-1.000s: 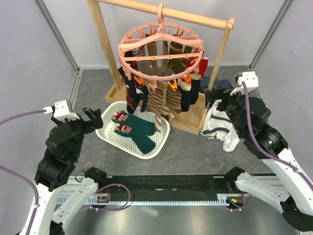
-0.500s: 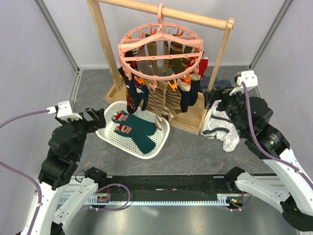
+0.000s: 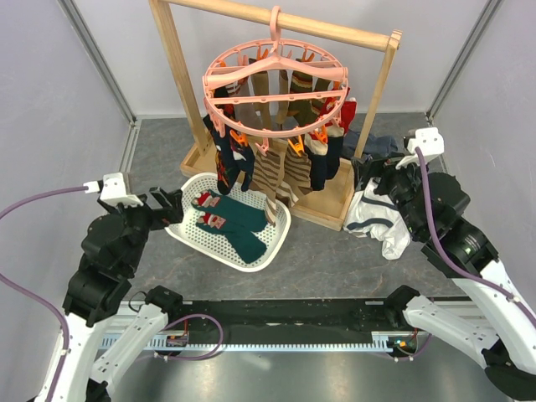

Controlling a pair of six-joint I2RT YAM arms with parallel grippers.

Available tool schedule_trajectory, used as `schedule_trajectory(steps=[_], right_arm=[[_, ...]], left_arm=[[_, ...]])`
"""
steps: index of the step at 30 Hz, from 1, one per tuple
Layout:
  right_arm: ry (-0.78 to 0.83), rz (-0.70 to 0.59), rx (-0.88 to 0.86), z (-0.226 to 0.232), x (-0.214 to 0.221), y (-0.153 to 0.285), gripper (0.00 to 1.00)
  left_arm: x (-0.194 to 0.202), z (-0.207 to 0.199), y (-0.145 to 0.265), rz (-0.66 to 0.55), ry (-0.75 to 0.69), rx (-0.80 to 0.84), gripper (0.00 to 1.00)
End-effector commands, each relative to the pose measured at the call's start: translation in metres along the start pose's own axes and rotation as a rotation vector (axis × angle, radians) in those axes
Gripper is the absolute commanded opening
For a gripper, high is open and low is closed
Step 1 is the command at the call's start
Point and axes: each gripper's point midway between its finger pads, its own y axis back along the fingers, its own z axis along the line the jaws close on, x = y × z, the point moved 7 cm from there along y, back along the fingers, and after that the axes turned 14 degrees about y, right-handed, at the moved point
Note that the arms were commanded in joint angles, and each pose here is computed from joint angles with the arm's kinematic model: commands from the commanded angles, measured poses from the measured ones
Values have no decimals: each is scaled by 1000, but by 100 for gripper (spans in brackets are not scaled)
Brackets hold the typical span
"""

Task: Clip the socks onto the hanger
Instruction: Reset both arms

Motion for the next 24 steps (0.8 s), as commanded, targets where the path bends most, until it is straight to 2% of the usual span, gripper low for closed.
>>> schedule_trajectory(steps=[1,12,17,24], right_arm=[[-12,-55,50,-12,-8,13,98],[-58,-122,130,-34,-9,44,98],[-72,-127,144,-39,-7,52,98],[-87,-120,157,-43,-5,59,98]], left_arm=[[-25,-1,17,-84,-4,1,100],[-49,14,53,-235,-2,-28,100],[-56,16,72,-314,-2,48,100],[-61,21,83,-352,-30,45,100]])
